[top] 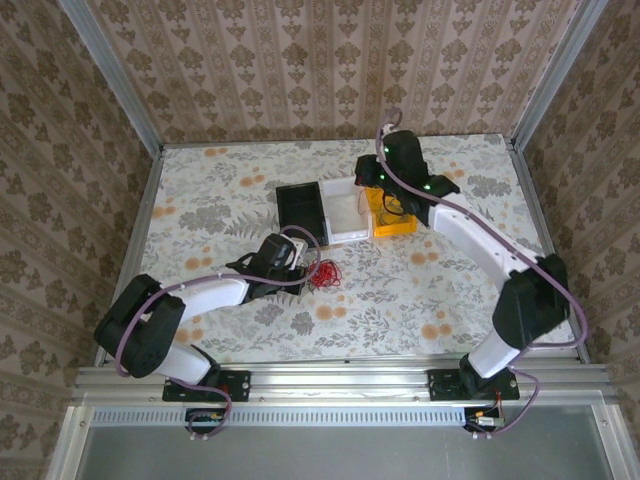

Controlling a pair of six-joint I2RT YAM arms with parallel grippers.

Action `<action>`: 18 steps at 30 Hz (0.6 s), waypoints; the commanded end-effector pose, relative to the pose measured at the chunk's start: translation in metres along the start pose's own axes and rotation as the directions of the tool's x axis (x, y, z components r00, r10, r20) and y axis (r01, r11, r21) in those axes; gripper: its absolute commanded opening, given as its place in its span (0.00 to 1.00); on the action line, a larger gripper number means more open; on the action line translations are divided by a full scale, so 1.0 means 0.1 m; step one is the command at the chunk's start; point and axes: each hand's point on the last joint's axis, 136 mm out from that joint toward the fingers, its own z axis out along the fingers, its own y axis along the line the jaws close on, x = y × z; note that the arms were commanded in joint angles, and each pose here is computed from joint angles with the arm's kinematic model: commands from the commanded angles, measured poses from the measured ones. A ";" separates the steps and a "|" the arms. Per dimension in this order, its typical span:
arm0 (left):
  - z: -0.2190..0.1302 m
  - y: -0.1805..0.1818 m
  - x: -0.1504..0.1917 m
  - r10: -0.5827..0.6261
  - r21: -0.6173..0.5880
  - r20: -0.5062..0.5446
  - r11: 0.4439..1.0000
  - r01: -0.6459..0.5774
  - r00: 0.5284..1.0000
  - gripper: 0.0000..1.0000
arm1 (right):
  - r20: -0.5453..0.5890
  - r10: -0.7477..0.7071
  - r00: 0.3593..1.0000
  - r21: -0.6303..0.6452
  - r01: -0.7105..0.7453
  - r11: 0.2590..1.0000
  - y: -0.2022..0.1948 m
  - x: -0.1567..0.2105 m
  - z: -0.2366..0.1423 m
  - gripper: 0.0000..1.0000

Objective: Untangle the cables

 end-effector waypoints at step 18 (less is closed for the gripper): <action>-0.02 0.02 -0.06 0.003 0.017 0.004 1.000 -0.003 1.000 0.00 | -0.271 0.021 0.962 0.026 -0.015 1.000 -0.20 0.78 0.56 0.53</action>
